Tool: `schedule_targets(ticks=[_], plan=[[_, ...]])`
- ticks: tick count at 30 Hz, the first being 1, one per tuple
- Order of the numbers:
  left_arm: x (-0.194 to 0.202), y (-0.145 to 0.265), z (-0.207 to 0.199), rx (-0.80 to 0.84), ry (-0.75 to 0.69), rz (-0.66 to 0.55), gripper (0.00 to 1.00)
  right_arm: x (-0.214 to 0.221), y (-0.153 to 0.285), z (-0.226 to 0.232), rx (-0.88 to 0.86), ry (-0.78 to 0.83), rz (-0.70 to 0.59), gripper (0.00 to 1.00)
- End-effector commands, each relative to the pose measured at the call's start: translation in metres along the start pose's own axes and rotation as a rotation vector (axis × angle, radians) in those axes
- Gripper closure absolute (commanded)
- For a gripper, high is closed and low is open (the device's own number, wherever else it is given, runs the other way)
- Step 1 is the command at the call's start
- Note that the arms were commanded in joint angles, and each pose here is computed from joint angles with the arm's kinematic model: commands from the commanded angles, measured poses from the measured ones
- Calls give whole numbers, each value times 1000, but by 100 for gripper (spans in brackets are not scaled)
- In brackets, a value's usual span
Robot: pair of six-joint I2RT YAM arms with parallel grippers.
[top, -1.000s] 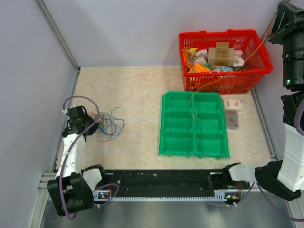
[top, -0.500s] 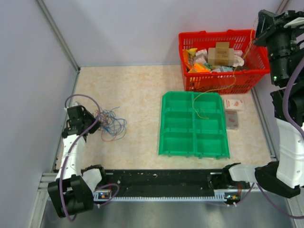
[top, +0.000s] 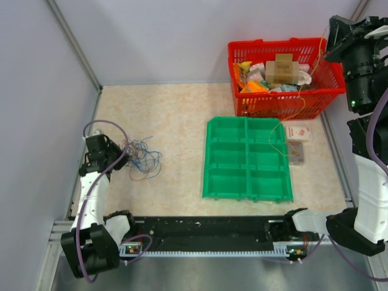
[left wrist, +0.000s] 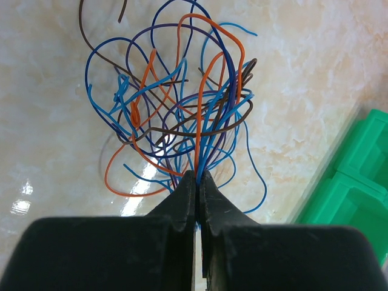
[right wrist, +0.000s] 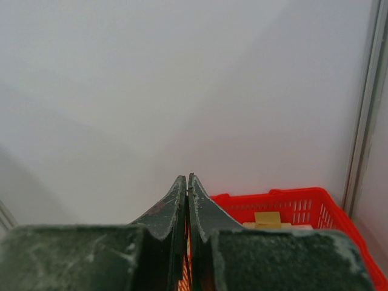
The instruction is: Untangle the cables
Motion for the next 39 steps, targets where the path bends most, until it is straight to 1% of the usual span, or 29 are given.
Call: schedule_targets(ticks=[1, 10, 15, 18, 22, 26, 29, 30, 34, 36, 39], plan=[[-14, 8, -14, 69, -33, -73, 100, 9, -4, 4, -22, -42, 12, 100], [-14, 8, -14, 69, -33, -71, 100, 28, -8, 12, -56, -91, 62, 100], [-12, 9, -14, 75, -35, -66, 100, 60, -6, 5, -3, -64, 126, 100], [-12, 10, -15, 82, -39, -65, 100, 78, 4, -6, 59, -18, 168, 100], [-13, 10, -16, 80, -42, -63, 100, 78, 25, -26, 155, 52, 184, 100], [-14, 8, -18, 90, -41, -60, 100, 76, 39, -36, 196, 101, 190, 100], [-15, 7, -18, 86, -43, -62, 100, 84, 43, -40, 220, 114, 212, 100], [-15, 7, -19, 88, -45, -61, 100, 87, 43, -44, 239, 152, 228, 100], [-15, 8, -19, 89, -50, -60, 100, 76, 51, -53, 297, 187, 215, 100], [-16, 9, -20, 90, -51, -63, 100, 73, 53, -54, 303, 188, 208, 100], [-17, 9, -21, 97, -52, -63, 100, 86, 50, -52, 288, 186, 232, 100]])
Point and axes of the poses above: each gripper's point midway between its finger pads, its own y axis back along the fingers, its own z axis along the line the jaws close on, x = y × z, the point moved 6 cm from there along y, back along the fingers, and after that the axes turned 1 degree about y, right-handed, at the moved point
